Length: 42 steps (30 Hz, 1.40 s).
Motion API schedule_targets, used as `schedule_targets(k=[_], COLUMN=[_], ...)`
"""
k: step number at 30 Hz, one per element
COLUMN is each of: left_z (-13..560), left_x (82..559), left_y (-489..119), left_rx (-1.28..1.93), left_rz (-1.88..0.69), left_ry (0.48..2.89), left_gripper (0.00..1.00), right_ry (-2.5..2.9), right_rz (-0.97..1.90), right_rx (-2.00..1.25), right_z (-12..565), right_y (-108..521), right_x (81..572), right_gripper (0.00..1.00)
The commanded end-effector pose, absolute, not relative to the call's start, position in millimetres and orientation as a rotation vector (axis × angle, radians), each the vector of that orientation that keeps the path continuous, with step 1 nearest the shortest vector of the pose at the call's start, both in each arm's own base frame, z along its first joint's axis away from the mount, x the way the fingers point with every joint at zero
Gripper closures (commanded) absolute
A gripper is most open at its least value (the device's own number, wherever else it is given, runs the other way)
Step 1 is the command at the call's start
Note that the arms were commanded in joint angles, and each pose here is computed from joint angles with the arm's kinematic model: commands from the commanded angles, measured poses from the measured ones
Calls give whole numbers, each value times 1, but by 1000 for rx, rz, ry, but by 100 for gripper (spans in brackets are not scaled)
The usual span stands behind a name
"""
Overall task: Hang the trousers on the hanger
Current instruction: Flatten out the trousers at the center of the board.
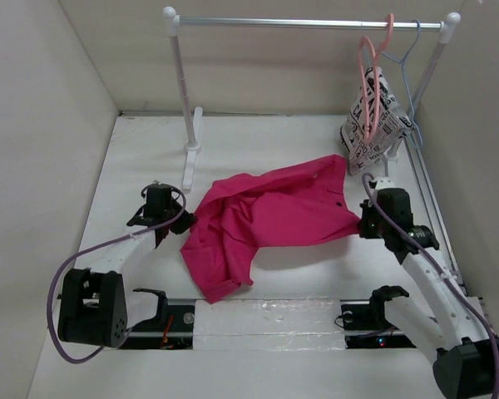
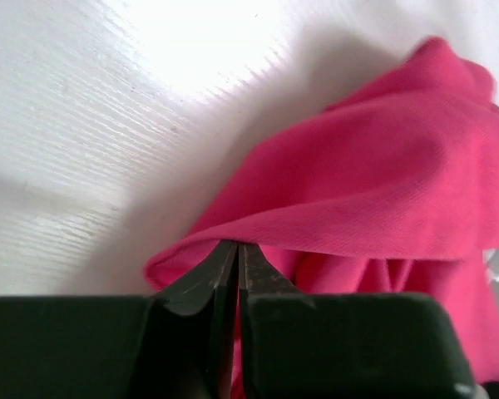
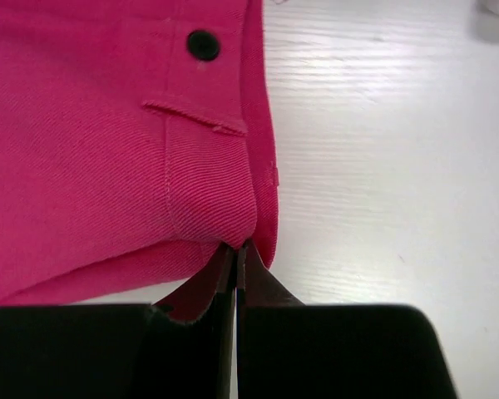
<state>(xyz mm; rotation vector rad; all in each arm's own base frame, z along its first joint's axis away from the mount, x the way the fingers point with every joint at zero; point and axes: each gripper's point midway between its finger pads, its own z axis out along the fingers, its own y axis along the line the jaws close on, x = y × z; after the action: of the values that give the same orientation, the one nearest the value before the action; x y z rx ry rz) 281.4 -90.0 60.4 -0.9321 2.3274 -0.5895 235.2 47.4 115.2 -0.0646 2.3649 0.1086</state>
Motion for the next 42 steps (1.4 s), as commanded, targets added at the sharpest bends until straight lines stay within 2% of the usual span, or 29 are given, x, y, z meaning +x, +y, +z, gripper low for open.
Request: schedule_targets(k=[1,6,10,13,15,17,18,20,24,26,31,37,40,41,42], left_z=[74,114,150,155,146,137,125,112,104,113,83,38,34,44,53], left_x=[298,326,350,352,334,314,298,274,237,231,213,203,214,228,236], left_y=[-87,-70,-57,-81,-110,-116,-115,-110,-117,-129,-129,-135,-133,-132,-128], left_rx=[-877,-852,-868,-774,-598,-491,-454,-453,-426,-437,-510,-595,-604,-611,-625], left_rz=[-571,-466,-419,-527,-580,-527,-488,-475,-500,-531,-511,-503,-462,-454,-436], left_ry=[2299,2190,2088,2164,2297,2361,2425,2468,2533,2550,2662,2767,2752,2717,2685], left_gripper=[100,100,100,100,99,77,52,29,18,16,19,36,78,100,100], right_ry=[2342,2240,2278,2390,2420,2427,2457,2469,2425,2387,2399,2381,2375,2379,2376], right_rz=[-12,-206,-334,-228,-131,18,38,11,23,76,156,215,225,236,238], right_rx=[142,290,273,180,97,11,3,-39,-79,-104,-139,-168,-183,-185,-190], right_z=[135,185,191,181,173,163,157,154,156,158,144,133,130,129,129], right_y=[8,-43,-76,-60,-45,-24,-22,-26,-24,-17,-7,2,4,6,6], right_x=[232,236,230,228,230,235,235,238,250,259,263,265,264,262,261], right_gripper=[100,100,100,100,100,100,100,100,100,100,100,100,100,100,100])
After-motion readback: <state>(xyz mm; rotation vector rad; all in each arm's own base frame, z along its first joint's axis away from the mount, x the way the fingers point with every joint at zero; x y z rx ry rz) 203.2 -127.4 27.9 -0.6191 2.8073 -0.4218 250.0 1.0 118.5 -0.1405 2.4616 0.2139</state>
